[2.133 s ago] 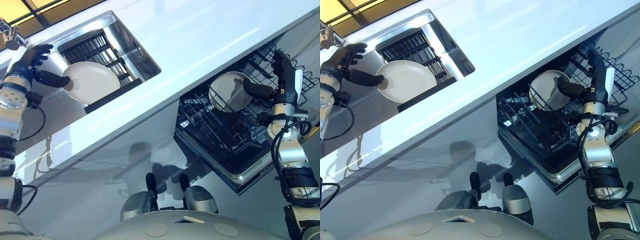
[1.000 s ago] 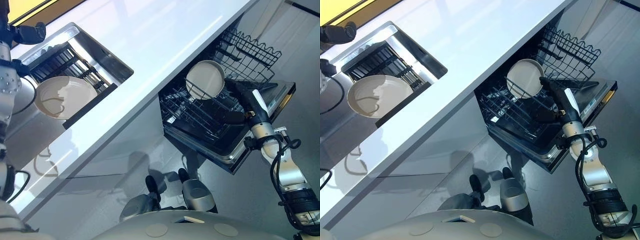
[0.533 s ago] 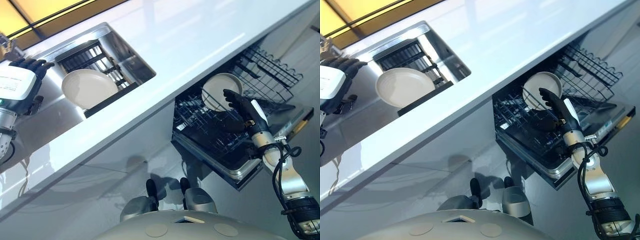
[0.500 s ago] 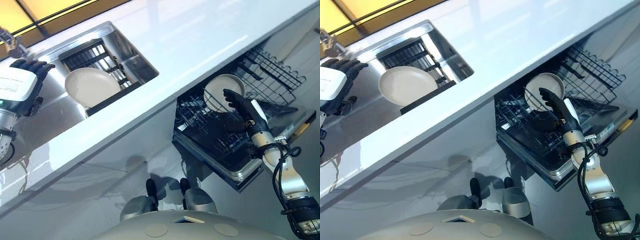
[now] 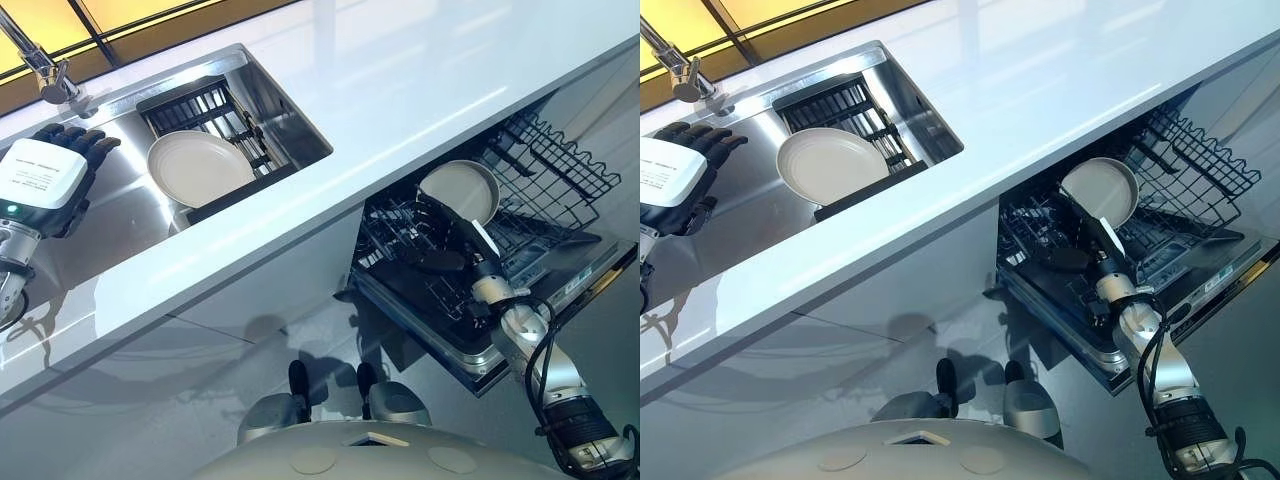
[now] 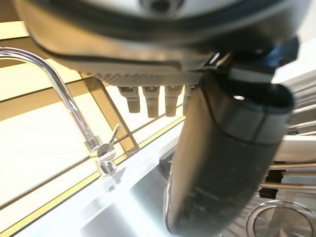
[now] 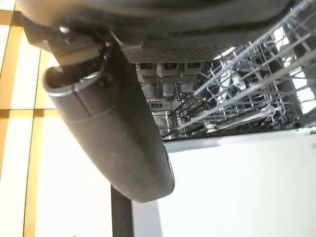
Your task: Pick up plates and place into dishwasher.
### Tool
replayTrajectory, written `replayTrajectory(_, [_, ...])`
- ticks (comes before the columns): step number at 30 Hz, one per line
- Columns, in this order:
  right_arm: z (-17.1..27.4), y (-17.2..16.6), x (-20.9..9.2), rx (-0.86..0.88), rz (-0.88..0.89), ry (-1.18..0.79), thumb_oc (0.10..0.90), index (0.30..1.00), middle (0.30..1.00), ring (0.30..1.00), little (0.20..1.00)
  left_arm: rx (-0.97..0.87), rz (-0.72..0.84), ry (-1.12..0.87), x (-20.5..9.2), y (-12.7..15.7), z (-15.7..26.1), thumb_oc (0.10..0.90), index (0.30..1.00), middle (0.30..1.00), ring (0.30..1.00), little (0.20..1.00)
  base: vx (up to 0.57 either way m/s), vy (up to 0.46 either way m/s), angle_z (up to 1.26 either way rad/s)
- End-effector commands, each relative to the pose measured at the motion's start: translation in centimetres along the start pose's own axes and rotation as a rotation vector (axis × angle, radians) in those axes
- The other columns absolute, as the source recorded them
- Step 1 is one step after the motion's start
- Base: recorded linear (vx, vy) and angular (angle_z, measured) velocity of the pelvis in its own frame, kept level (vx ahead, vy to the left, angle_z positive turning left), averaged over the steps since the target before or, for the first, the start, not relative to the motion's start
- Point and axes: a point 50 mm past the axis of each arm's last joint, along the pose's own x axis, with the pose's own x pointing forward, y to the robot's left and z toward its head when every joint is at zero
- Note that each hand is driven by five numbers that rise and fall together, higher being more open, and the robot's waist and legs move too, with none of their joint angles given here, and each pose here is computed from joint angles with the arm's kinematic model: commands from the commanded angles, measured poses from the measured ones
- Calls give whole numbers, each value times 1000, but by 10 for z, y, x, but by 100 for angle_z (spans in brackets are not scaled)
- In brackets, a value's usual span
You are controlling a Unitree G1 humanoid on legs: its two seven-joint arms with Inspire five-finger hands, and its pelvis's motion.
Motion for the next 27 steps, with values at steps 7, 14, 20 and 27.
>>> replayTrajectory(7, [46,9,13,3,36,-276,800,900,900,900,900,-31,346,136,41,51,-10,800,900,900,900,900,4,-2,-2])
replayTrajectory(14, [43,10,13,7,43,-264,800,900,900,900,900,-30,294,66,53,47,9,800,900,900,900,900,13,-1,-4])
replayTrajectory(20, [45,8,13,2,36,-274,800,900,900,900,900,22,172,-6,61,41,21,800,900,900,900,900,6,1,-6])
replayTrajectory(27, [45,6,14,15,33,-269,800,900,900,900,900,61,118,-63,64,41,26,800,900,900,900,900,7,1,-5])
